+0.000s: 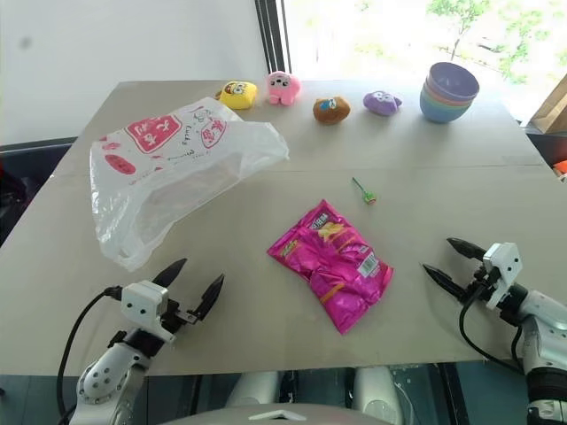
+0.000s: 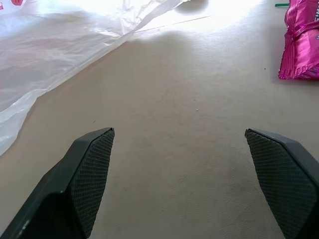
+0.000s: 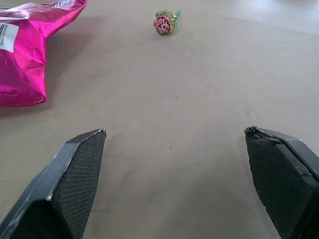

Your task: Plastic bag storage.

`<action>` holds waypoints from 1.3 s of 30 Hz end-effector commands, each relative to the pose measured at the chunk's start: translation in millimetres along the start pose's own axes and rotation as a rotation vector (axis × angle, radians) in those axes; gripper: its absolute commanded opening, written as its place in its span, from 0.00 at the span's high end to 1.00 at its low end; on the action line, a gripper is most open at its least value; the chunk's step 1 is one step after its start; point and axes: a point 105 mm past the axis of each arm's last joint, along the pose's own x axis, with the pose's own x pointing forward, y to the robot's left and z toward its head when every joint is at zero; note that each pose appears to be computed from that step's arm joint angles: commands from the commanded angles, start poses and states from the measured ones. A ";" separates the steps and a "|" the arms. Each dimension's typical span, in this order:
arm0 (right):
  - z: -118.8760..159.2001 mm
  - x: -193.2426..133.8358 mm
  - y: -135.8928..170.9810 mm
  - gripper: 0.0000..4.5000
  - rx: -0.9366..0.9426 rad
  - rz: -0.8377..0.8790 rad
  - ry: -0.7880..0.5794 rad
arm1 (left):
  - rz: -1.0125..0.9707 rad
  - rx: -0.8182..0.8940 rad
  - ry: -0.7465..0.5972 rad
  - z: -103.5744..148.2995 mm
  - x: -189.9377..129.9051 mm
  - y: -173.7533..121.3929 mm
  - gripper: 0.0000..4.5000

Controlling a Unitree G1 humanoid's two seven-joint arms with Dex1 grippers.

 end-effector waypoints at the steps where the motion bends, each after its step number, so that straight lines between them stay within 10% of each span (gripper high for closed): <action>1: 28.2 6.5 16.6 0.00 -0.008 0.129 -0.085 | 0.046 0.036 -0.035 14.9 -2.9 -1.6 0.03; 9: 71.0 17.4 66.3 0.00 0.039 0.359 -0.177 | 0.297 0.119 -0.133 46.7 -9.6 -7.5 0.03; 18: 83.8 20.2 91.9 0.00 -0.029 0.564 -0.164 | 0.688 0.327 -0.237 88.4 -36.1 54.8 0.03; 39: 78.5 20.7 88.5 0.00 -0.081 0.538 -0.156 | 0.616 0.076 -0.143 43.7 7.3 101.6 0.03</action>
